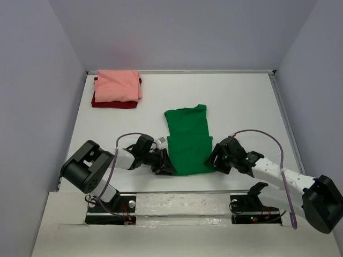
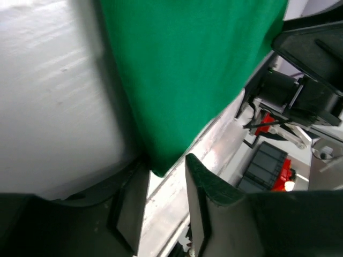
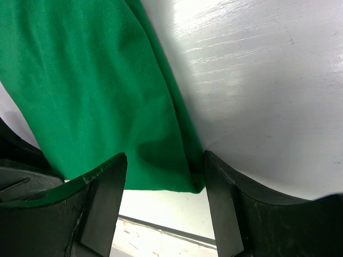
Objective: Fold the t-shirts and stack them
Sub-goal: Grab one side of the 2/3 rectangular tshirt with both arms
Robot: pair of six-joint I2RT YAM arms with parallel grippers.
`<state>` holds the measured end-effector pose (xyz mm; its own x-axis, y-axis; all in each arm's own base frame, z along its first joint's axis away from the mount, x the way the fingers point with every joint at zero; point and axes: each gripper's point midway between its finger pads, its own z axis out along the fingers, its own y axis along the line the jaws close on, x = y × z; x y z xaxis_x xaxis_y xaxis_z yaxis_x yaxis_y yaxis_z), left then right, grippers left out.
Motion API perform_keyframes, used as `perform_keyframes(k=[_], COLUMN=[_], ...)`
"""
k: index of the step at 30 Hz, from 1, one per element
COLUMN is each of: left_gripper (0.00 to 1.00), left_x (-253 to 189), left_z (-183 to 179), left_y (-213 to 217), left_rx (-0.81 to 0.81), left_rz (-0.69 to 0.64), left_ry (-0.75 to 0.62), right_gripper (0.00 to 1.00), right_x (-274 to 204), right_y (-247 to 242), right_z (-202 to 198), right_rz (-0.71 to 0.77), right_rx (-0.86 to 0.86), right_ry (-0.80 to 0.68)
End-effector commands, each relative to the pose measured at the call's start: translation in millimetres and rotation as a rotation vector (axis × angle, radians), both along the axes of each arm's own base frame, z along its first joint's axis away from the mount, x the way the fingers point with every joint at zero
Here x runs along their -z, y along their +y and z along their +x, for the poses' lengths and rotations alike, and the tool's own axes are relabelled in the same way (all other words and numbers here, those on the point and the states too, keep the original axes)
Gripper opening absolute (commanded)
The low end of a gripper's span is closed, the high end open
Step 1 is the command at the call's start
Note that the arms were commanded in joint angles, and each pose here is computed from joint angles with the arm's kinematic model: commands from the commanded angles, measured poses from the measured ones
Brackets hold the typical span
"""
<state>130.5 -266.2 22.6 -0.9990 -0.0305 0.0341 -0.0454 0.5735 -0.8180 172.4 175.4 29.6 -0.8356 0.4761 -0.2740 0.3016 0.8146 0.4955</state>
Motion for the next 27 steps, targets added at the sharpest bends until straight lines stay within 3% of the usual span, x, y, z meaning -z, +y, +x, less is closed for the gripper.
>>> perform_keyframes(k=[1, 2, 4, 5, 6, 15, 21, 27], left_gripper=[0.4, 0.3, 0.19, 0.05, 0.0, 0.0, 0.0, 0.0], left_x=[22.0, 21.3, 20.7, 21.2, 21.7, 19.2, 21.1, 21.0], left_z=[-4.4, -4.6, -4.9, -4.7, -5.5, -5.4, -7.1, -6.5], left_y=[14.1, 14.4, 14.4, 15.1, 15.5, 16.5, 18.3, 17.4], left_rx=[-0.032, -0.034, -0.034, -0.037, -0.036, -0.036, -0.036, -0.033], left_rz=[0.104, 0.101, 0.099, 0.102, 0.103, 0.097, 0.103, 0.101], left_ry=[0.002, 0.001, -0.002, -0.003, 0.0, -0.021, -0.02, -0.02], right_gripper=[0.65, 0.65, 0.65, 0.65, 0.65, 0.64, 0.44, 0.54], right_x=[13.5, 14.3, 16.7, 17.3, 18.1, 30.8, 30.4, 27.1], right_y=[-12.3, -12.7, -14.3, -14.5, -15.1, -25.8, -26.9, -25.2], right_z=[-10.0, -10.5, -11.7, -12.1, -12.4, -23.3, -27.1, -27.2], right_rz=[-0.054, -0.056, -0.061, -0.06, -0.063, -0.084, -0.069, -0.157], right_rx=[0.01, 0.012, 0.016, 0.017, 0.019, 0.046, 0.076, 0.079], right_ry=[0.028, 0.031, 0.036, 0.037, 0.039, 0.069, 0.089, 0.093])
